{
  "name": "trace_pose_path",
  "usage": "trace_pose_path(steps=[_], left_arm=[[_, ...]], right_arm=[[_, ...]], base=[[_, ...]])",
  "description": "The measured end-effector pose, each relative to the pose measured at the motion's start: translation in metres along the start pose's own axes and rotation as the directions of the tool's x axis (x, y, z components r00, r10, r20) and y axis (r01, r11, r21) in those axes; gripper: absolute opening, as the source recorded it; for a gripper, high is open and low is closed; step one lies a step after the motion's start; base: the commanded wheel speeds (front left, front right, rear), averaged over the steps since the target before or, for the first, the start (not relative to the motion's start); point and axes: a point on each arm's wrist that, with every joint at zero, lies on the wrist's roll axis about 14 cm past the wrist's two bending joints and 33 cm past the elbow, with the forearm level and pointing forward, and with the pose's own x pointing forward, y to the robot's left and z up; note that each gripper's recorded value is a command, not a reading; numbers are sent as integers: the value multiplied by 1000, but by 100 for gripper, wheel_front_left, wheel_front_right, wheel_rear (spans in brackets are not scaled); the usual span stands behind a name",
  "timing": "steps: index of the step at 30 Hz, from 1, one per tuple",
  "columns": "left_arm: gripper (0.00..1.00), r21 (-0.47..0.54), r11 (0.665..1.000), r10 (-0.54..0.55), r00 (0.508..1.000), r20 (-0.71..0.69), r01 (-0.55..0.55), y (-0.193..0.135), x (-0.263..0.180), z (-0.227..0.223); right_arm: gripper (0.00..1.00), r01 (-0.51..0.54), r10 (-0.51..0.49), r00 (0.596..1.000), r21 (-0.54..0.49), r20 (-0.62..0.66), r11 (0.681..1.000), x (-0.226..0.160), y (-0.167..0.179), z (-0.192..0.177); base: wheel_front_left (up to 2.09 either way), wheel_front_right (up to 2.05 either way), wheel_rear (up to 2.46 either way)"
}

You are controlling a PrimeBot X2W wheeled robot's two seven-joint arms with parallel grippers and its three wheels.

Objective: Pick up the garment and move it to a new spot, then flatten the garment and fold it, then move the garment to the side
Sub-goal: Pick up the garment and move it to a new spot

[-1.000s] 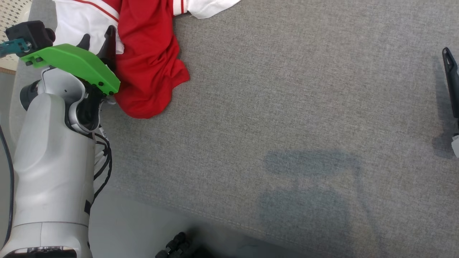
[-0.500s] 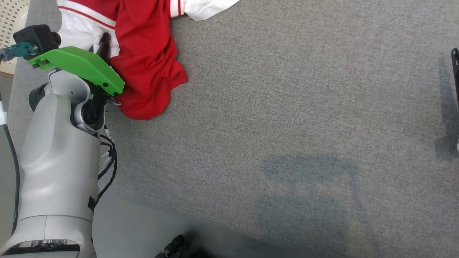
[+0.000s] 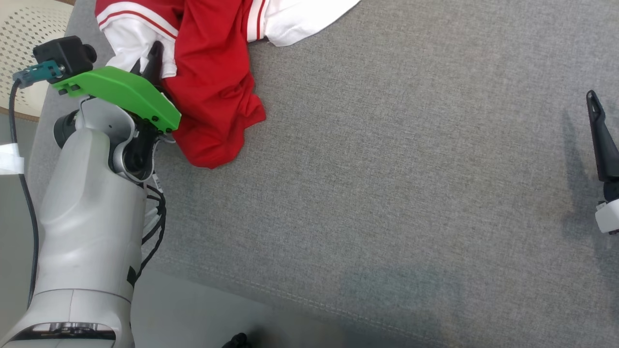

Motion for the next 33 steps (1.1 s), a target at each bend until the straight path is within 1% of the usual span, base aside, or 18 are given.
trace_pose_path(steps=[8, 11, 15, 19, 21, 25, 30, 33], left_arm=[[0, 43, 996, -85, 995, 49, 83, -29, -15, 19], [0, 62, 991, -119, 991, 63, 115, -41, -20, 26], [0, 95, 981, -177, 981, 76, 170, -60, -29, 34], [0, 129, 962, -253, 963, 94, 240, -87, -38, 43], [0, 145, 945, -307, 947, 94, 292, -106, -44, 46], [0, 170, 899, -421, 903, 87, 403, -148, -59, 48], [0, 189, 817, -564, 823, 67, 544, -202, -84, 47], [0, 203, 758, -640, 767, 47, 620, -231, -102, 42]], right_arm=[[100, 4, -5, 999, 10, 40, 1000, -12, 10, 20], [100, 7, -9, 998, 29, 59, 1000, -16, 15, 27], [100, 14, -17, 997, 38, 79, 999, -23, 19, 36], [100, 25, -30, 995, 52, 99, 998, -31, 22, 45], [100, 28, -34, 994, 56, 105, 998, -35, 25, 48], [100, 44, -52, 992, 68, 117, 997, -45, 28, 54], [100, 71, -81, 990, 86, 118, 994, -61, 29, 56], [100, 94, -104, 988, 90, 112, 991, -72, 27, 55]], base=[[0, 0, 0], [0, 0, 0], [0, 0, 0], [0, 0, 0], [0, 0, 0], [0, 0, 0], [0, 0, 0], [0, 0, 0]])
